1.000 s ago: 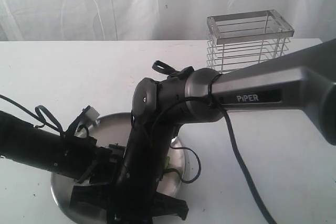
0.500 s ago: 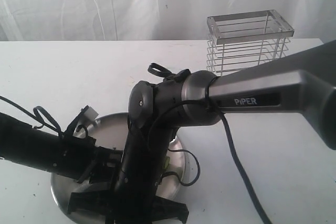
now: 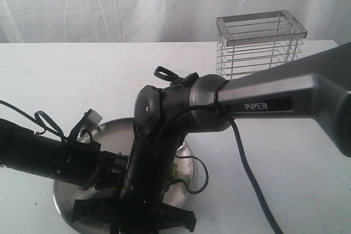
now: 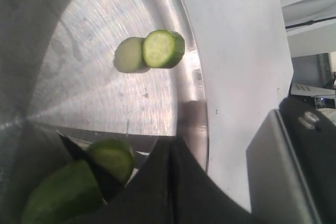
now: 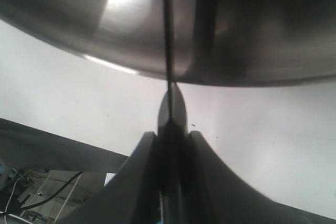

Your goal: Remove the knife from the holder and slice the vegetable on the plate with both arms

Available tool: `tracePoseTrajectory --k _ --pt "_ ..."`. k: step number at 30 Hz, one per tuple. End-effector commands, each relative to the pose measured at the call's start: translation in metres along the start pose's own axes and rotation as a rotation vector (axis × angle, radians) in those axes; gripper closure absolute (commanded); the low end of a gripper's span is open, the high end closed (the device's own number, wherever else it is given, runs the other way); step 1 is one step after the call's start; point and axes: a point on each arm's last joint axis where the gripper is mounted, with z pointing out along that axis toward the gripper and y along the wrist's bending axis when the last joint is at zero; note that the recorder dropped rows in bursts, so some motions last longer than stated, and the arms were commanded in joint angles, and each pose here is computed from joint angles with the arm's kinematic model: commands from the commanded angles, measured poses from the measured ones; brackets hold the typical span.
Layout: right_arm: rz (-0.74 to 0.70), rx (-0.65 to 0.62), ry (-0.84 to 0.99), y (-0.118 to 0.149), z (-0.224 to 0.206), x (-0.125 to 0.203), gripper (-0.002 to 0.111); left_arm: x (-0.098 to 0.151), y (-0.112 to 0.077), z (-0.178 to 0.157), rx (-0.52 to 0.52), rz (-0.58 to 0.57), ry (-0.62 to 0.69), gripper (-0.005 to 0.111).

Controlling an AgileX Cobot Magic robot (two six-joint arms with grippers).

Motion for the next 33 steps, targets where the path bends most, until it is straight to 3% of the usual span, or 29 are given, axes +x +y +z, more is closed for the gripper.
tracePoseTrajectory --k 1,8,17,33 --pt "-0.020 -0.024 -0.029 0.005 -0.002 0.002 0.108 0.016 0.017 0.001 -0.141 -0.016 0.129 0.107" --pt "-0.010 -0.052 -0.061 0.007 -0.002 -0.002 0.108 0.024 0.022 -0.001 -0.204 -0.032 0.224 0.107" --pt "-0.010 -0.059 -0.081 0.008 -0.003 -0.004 0.108 0.025 0.029 -0.003 -0.285 -0.063 0.225 0.107" --pt "0.047 -0.102 -0.161 -0.006 -0.017 -0.024 0.108 0.024 0.022 -0.001 -0.207 -0.093 0.216 0.107"
